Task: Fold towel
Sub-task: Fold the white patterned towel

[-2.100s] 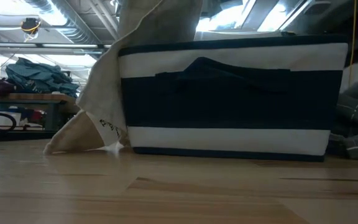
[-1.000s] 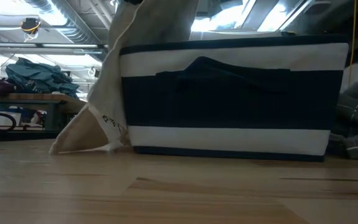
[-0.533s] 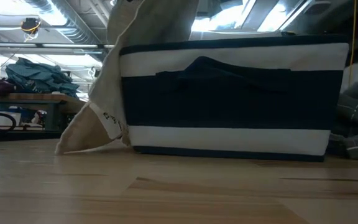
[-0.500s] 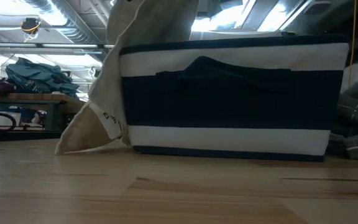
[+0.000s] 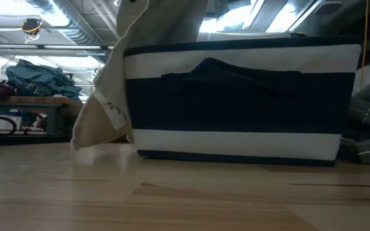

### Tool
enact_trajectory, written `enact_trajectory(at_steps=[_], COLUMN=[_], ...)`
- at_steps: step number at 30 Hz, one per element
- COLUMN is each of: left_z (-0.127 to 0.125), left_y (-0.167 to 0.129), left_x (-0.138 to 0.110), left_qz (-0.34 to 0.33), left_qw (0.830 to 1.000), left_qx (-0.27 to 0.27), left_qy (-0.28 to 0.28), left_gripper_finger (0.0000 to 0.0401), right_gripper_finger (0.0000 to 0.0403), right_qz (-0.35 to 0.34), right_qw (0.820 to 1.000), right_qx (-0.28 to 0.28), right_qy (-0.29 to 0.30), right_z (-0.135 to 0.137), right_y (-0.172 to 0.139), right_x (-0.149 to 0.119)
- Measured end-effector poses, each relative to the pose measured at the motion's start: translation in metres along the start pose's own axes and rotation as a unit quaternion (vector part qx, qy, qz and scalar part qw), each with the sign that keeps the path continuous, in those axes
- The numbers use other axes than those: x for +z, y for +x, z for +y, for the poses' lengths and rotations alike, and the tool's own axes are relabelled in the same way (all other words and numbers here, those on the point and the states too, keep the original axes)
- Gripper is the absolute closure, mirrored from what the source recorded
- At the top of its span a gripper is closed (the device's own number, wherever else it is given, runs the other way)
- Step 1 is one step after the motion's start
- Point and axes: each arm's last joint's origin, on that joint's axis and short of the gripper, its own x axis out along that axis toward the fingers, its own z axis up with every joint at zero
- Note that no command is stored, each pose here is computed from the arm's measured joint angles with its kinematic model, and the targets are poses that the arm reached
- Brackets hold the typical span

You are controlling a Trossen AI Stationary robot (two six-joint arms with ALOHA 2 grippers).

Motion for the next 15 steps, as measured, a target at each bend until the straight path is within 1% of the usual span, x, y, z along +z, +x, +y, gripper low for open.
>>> enact_trajectory(at_steps=[15], left_z=[0.0], left_y=[0.0], left_x=[0.0], left_qz=[0.0], left_qw=[1.0], left_qx=[0.0], left_qy=[0.0], left_gripper_finger=[0.0288], right_gripper_finger=[0.0402], right_qz=[-0.026], right_qw=[0.999], right_qx=[-0.017], right_qy=[0.023], right_z=[-0.008], right_y=[0.002], right_x=[0.014])
